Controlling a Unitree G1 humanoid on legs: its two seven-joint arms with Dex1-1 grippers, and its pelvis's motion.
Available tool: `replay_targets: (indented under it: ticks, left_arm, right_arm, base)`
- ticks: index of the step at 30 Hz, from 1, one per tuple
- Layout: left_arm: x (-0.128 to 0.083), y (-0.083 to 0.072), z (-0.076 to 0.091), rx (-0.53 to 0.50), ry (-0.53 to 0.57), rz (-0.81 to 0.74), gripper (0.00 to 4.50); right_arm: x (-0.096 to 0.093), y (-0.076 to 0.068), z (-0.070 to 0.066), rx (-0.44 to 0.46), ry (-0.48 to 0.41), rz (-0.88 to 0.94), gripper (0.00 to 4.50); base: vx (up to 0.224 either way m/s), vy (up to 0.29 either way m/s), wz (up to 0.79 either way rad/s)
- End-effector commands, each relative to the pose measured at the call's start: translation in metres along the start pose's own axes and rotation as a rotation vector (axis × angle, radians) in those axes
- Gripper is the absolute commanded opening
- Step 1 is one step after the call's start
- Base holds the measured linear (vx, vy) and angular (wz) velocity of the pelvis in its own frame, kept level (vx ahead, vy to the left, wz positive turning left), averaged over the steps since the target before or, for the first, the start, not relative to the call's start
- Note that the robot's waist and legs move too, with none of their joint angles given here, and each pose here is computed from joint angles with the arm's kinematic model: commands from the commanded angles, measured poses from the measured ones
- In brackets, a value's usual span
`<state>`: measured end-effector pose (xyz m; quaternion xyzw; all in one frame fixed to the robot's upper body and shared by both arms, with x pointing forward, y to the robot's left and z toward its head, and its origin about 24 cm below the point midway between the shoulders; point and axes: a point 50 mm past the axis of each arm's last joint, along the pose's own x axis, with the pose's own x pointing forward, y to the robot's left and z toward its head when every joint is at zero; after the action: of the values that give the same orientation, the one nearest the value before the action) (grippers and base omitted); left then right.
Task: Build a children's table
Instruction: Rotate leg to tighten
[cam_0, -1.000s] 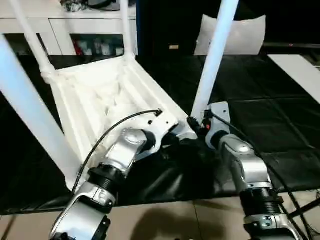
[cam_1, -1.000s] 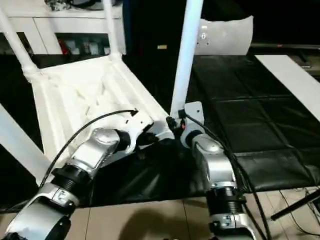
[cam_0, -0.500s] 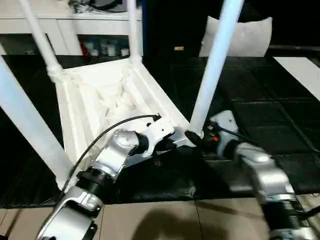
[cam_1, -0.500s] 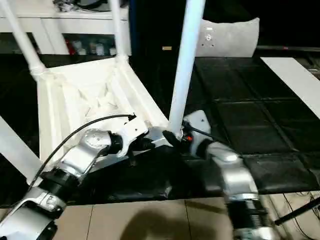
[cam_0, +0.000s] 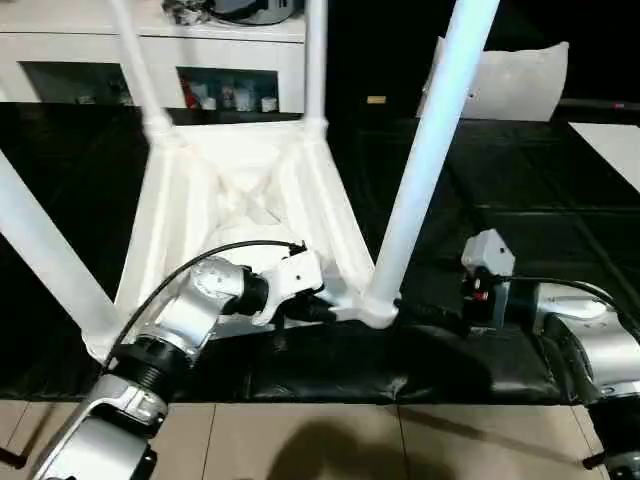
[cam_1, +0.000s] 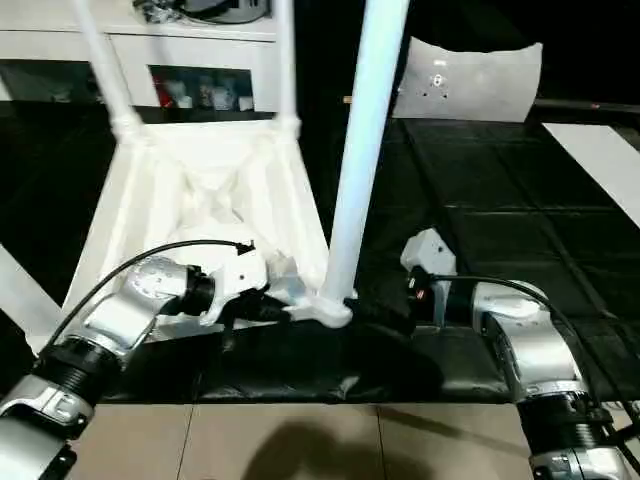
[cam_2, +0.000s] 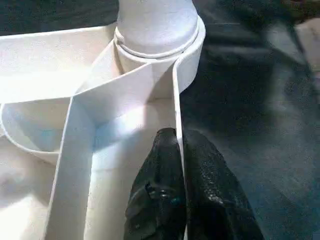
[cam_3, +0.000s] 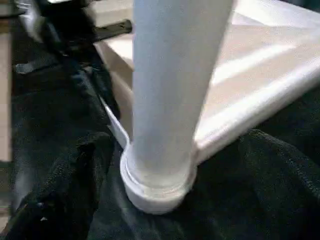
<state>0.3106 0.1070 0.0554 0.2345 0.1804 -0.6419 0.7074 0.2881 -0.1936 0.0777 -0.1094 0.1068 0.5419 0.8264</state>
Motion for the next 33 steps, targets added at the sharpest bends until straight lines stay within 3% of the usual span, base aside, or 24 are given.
replay_targets:
  ticks: [1,6,7,10,27,33]
  left_arm:
    - [0.007,-0.009,0.009,0.071,-0.008,-0.115,0.0]
    - [0.003,-0.014,0.006,0.107,0.027,-0.193,0.0]
    - [0.003,-0.014,0.006,0.109,0.029,-0.197,0.0]
    - [0.002,-0.014,0.007,0.113,0.027,-0.207,0.0]
    - [-0.001,-0.016,0.007,0.126,0.037,-0.24,0.0]
    - [-0.001,-0.013,0.006,0.114,0.039,-0.221,0.0]
  right_arm:
    - [-0.001,0.001,0.002,-0.003,-0.001,0.057,4.44]
    - [0.003,0.004,-0.001,0.017,0.001,0.193,4.02]
    - [0.005,0.005,-0.001,0.015,0.005,0.209,3.77]
    - [0.009,0.006,-0.004,-0.016,0.028,0.23,3.63]
    - [0.019,0.008,-0.006,0.04,0.03,0.353,2.06]
    - [0.021,0.012,-0.006,0.057,0.014,0.373,1.92]
  base:
    - [0.0,0.0,0.0]
    - [0.0,0.0,0.0]
    - [0.0,0.0,0.0]
    - [0.0,0.0,0.0]
    - [0.0,0.0,0.0]
    - [0.0,0.0,0.0]
